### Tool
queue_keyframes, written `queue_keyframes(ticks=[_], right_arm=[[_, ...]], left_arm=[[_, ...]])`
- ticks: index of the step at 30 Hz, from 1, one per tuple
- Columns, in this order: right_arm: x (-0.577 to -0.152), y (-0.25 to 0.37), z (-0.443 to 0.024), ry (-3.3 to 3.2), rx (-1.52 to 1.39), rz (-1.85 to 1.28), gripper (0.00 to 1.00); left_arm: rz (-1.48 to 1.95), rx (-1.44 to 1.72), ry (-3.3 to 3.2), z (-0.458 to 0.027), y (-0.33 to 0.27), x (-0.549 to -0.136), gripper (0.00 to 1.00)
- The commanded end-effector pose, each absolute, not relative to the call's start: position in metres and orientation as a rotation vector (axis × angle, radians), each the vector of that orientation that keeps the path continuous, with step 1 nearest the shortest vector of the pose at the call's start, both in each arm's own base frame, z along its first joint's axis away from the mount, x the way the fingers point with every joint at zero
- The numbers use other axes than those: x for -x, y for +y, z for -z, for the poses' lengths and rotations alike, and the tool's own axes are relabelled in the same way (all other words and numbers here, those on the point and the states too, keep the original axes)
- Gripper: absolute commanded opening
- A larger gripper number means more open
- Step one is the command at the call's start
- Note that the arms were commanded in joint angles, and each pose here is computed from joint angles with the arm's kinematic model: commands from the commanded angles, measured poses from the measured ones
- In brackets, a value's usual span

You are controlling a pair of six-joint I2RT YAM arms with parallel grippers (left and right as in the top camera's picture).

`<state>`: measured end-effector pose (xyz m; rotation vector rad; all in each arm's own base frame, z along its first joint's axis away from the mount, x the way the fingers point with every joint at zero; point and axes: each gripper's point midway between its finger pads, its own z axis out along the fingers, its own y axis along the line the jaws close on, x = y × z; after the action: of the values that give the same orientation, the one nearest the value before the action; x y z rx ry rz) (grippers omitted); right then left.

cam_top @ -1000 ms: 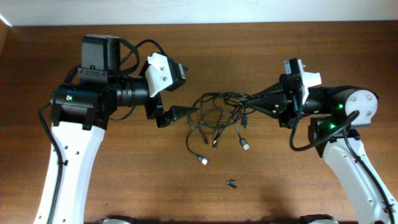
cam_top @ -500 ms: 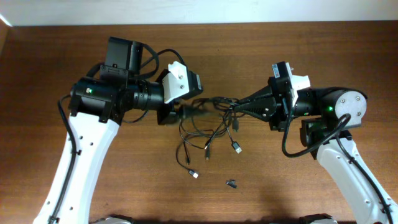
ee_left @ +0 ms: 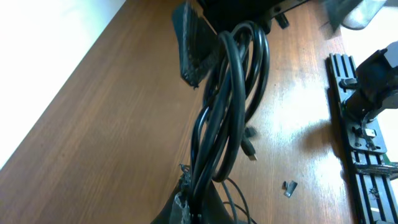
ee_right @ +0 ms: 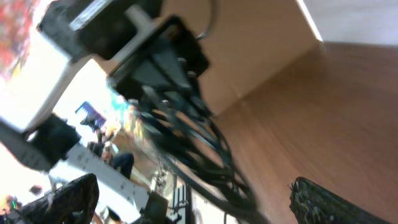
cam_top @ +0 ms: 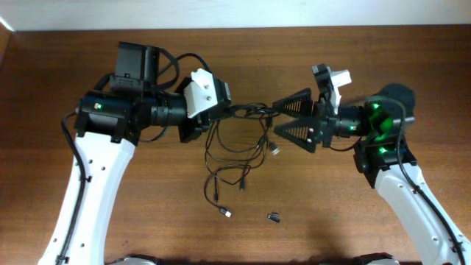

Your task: Untangle cables

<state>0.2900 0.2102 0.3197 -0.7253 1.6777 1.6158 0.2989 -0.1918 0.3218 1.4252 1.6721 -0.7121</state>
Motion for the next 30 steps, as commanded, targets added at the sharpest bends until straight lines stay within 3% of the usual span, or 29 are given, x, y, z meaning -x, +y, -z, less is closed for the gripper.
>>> queue_keyframes(ticks=[1, 10, 19, 20, 22, 26, 30], right_arm=[[-0.319, 0.205, -0.306, 1.793, 0.473, -1.535, 0.99], [-0.327, 0.203, -0.301, 1.933, 0.179, -1.681, 0.99], [-0.327, 0.203, -0.301, 2.059, -0.192, -1.906, 1.0], [-0.327, 0.203, -0.301, 2.068, -0.231, -1.925, 0.96], [-0.328, 0.203, -0.301, 2.087, -0.319, -1.968, 0.63], [-0.329, 0.203, -0.3, 2.087, -0.348, -1.973, 0.47], [-0.338, 0.199, -0.299, 2.059, -0.388, -1.927, 0.43]], left_arm=[[0.662, -1.403, 1.696, -0.32, -0.179, -0.309, 0.0], [0.435, -1.402, 1.852, -0.296, -0.154, -0.329, 0.0], [0.485, -1.461, 1.826, -0.269, -0.183, -0.353, 0.0], [0.489, -1.474, 1.814, -0.267, -0.189, -0.354, 0.0], [0.513, -1.52, 1.787, -0.258, -0.208, -0.355, 0.0], [0.511, -1.521, 1.78, -0.252, -0.22, -0.363, 0.0], [0.573, -1.469, 1.778, -0.258, -0.228, -0.364, 0.0]])
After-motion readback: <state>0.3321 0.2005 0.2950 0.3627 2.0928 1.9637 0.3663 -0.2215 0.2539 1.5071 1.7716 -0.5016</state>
